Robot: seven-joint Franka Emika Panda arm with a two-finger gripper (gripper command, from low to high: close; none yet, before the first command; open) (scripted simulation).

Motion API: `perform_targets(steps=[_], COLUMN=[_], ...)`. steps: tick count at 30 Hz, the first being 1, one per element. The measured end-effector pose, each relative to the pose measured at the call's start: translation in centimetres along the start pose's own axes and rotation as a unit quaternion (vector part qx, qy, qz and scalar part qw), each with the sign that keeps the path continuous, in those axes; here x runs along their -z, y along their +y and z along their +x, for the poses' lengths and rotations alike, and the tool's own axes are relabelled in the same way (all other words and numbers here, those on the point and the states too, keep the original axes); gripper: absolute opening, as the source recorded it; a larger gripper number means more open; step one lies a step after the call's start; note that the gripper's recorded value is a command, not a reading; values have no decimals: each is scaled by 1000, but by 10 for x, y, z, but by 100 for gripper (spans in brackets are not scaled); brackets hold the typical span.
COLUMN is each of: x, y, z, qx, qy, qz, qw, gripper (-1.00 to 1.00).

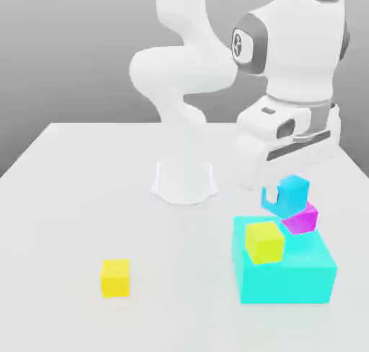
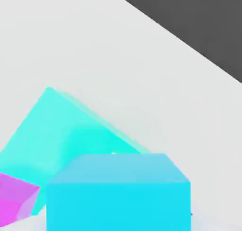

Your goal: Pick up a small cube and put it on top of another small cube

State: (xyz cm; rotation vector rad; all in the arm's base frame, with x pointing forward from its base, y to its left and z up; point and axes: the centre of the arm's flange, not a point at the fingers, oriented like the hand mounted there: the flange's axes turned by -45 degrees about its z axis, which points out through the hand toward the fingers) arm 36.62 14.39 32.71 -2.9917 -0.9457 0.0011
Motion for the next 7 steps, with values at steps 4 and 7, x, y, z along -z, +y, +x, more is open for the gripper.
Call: perform_targets(steps=[4,7], x=[-46,-46], y=[1,1], z=[-4,-4], qx=[-1,-1], qy=[-1,-1], qz=[-1,-1], qw=[1000,1000], gripper=[100,100])
